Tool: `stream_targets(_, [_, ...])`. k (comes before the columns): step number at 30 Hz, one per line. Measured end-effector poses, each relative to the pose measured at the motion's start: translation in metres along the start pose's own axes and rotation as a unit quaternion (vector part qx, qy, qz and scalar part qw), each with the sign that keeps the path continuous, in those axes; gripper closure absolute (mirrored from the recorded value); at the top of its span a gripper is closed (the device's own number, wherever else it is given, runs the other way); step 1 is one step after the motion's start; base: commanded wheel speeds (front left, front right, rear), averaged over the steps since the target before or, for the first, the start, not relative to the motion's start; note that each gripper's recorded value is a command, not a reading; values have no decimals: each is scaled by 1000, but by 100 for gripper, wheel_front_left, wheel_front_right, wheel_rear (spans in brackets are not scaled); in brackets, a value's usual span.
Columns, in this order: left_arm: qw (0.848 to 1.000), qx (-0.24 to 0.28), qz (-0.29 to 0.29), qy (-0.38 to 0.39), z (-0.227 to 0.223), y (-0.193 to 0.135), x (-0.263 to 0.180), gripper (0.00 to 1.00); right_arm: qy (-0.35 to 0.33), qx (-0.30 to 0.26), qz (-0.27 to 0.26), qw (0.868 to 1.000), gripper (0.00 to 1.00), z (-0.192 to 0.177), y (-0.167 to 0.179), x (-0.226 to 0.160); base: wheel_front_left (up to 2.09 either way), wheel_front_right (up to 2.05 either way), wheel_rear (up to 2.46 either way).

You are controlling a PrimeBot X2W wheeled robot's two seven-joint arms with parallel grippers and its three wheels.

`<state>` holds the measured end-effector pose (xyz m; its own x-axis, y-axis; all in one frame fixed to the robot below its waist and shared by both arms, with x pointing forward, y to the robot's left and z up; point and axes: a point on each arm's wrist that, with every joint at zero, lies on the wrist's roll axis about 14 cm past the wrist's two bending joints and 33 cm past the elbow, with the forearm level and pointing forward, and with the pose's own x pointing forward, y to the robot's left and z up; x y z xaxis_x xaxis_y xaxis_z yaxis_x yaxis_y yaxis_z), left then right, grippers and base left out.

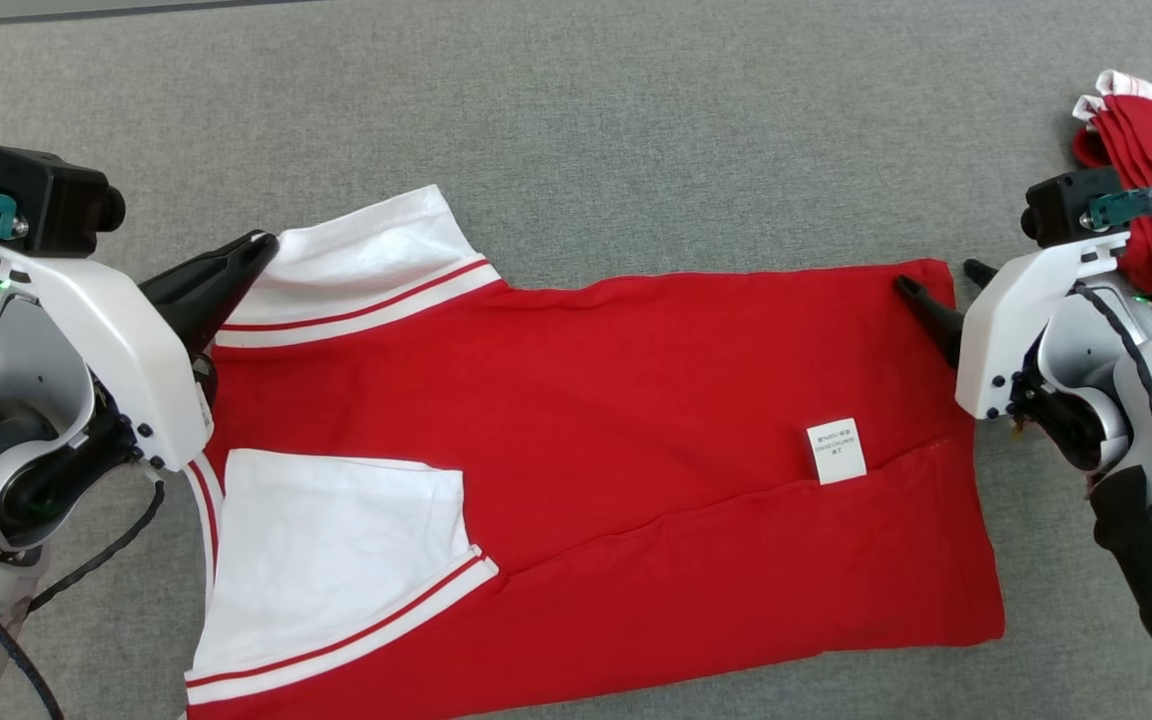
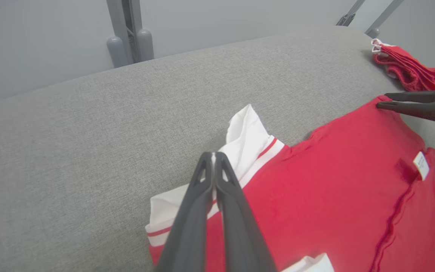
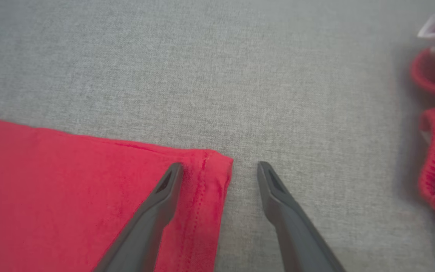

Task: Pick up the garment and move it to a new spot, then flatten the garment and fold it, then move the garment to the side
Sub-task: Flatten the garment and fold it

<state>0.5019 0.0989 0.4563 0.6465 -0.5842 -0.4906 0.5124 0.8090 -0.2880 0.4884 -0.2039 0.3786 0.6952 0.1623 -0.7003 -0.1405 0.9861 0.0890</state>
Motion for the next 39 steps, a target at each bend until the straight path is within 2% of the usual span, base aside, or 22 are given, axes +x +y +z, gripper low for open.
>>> stream_targets(4, [1000,2,1,-4,3,2,1,100,14,-16,7,1000,0,-2,2,4,0,0,0])
stream_targets(6, [1000,1,2,-4,2,4,1,100,18,-23,11,1000,24,-1,4,6,0,0,0])
stream_targets(7, [1000,1,3,-3,2,4,1,100,19,-24,15,999,42,-1,5,6,0,0,0])
stream_targets(8, [1000,1,3,-2,1,5,0,100,21,-27,18,999,51,-2,7,7,0,0,0])
stream_targets(9, [1000,1,4,-2,1,6,0,100,23,-29,22,999,52,-2,9,8,0,0,0])
stream_targets(10, [1000,1,4,-2,1,6,0,100,25,-32,24,999,59,-2,10,9,0,0,0])
stream_targets(13, [1000,0,4,-3,1,6,-2,100,27,-33,31,999,70,-2,12,9,0,0,0])
stream_targets(14, [1000,0,4,-3,1,6,-2,100,27,-33,31,999,78,-2,12,9,0,0,0])
stream_targets(16, [1000,1,5,-4,2,6,-3,100,23,-39,35,998,100,-1,14,9,0,0,0])
stream_targets(27, [999,11,-11,-47,15,-9,-16,100,-48,-67,50,995,100,21,16,-9,0,0,0])
stream_targets(39, [994,-27,0,-102,2,-34,-72,100,-136,-88,79,984,100,19,22,-55,0,0,0])
